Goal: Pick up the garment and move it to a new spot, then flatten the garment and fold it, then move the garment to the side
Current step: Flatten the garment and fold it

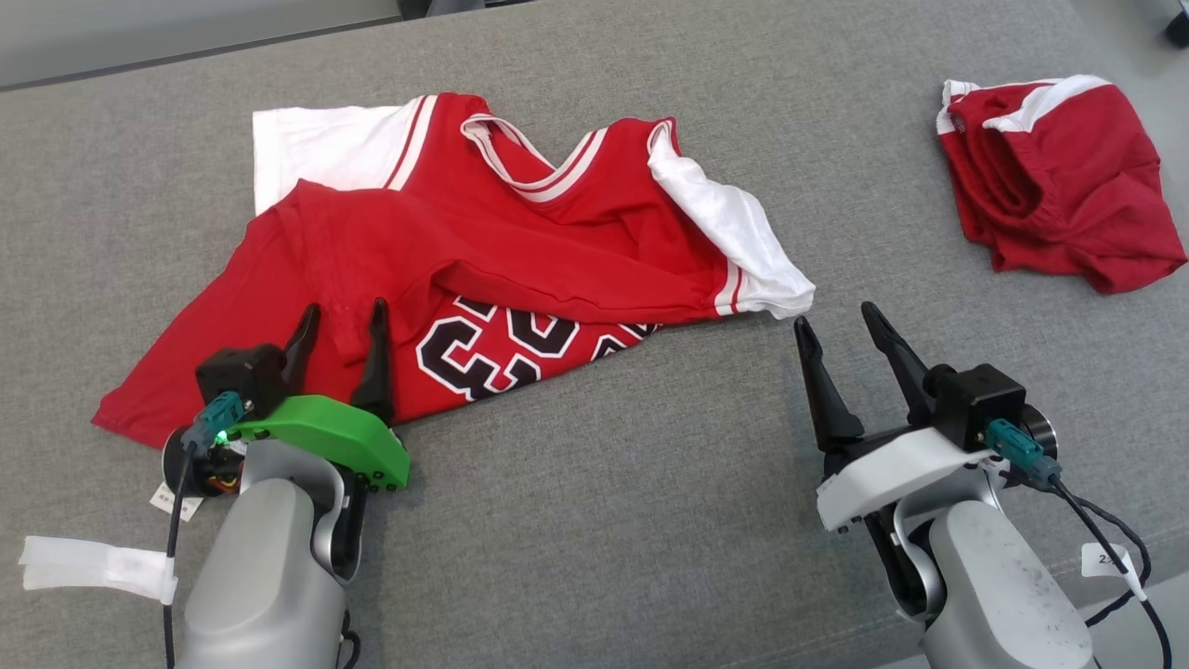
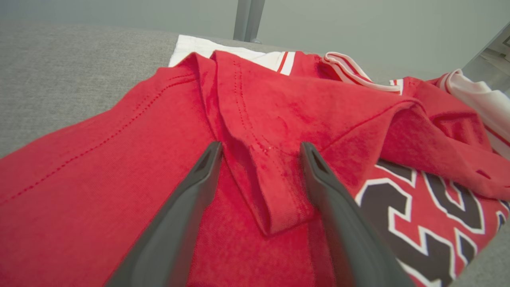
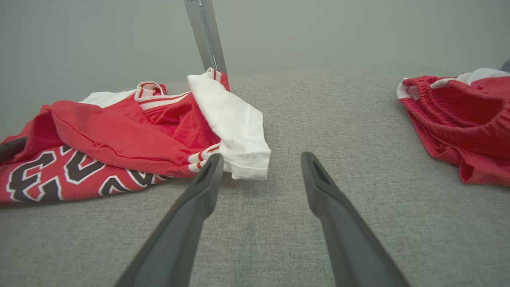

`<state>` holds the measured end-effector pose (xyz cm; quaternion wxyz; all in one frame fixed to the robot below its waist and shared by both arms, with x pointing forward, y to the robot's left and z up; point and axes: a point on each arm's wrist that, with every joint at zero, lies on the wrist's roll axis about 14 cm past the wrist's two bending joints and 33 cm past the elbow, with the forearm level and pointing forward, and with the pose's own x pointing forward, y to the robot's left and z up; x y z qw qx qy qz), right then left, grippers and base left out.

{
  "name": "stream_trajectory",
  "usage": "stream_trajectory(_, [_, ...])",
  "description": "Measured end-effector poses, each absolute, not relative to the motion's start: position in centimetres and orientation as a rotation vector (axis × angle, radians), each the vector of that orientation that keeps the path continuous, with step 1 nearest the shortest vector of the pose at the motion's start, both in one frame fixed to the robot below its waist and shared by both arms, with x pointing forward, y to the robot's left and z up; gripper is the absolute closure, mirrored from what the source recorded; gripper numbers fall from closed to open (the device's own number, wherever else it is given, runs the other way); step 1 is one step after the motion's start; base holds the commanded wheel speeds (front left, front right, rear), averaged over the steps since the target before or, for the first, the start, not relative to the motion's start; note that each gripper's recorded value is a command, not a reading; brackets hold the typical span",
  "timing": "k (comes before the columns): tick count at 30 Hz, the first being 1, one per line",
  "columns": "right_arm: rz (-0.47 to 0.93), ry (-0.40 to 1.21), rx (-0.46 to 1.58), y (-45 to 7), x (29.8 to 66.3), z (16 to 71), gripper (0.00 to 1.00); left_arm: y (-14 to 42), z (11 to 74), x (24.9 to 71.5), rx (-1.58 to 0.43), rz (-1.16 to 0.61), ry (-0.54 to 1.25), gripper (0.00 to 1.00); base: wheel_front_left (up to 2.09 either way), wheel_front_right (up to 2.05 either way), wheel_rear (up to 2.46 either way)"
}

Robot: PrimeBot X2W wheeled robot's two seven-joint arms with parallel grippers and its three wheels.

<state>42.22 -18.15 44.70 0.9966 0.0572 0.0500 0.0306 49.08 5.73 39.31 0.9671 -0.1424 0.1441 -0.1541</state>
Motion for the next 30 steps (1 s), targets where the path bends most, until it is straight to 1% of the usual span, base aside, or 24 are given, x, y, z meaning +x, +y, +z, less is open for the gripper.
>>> stream_trajectory(7, [0.074,0.099,0.117,-17.7,42.4,44.7,0.00,5.5,39.6,48.9,-0.293,-0.321,0.285,0.00,0.00,0.00,0.00])
stream_trajectory(8, [0.077,0.098,0.117,-17.6,42.5,44.8,0.00,5.4,39.6,48.9,-0.293,-0.323,0.283,0.24,0.00,0.00,0.00])
stream_trajectory(9, [0.078,0.095,0.117,-17.6,42.6,44.9,0.00,5.3,39.7,48.9,-0.294,-0.325,0.281,0.55,0.00,0.00,0.00])
stream_trajectory(10, [0.079,0.093,0.117,-17.6,42.6,44.9,0.00,5.2,39.7,48.9,-0.294,-0.327,0.280,0.82,0.00,0.00,0.00])
stream_trajectory(11, [0.080,0.092,0.116,-17.6,42.7,45.0,0.00,5.1,39.8,48.9,-0.293,-0.332,0.278,1.00,0.00,0.00,0.00])
stream_trajectory(20, [0.065,0.087,0.117,-18.0,42.2,45.2,0.00,5.8,43.5,49.0,-0.291,-0.331,0.160,1.00,0.00,0.00,0.00])
stream_trajectory(26, [0.083,0.092,0.116,-17.2,41.2,45.3,0.00,7.3,45.8,46.7,-0.290,-0.310,0.095,1.00,0.00,0.00,0.00])
stream_trajectory(30, [0.093,0.098,0.121,-16.7,40.2,45.2,0.00,8.3,47.3,44.3,-0.297,-0.297,0.055,1.00,0.00,0.00,0.00])
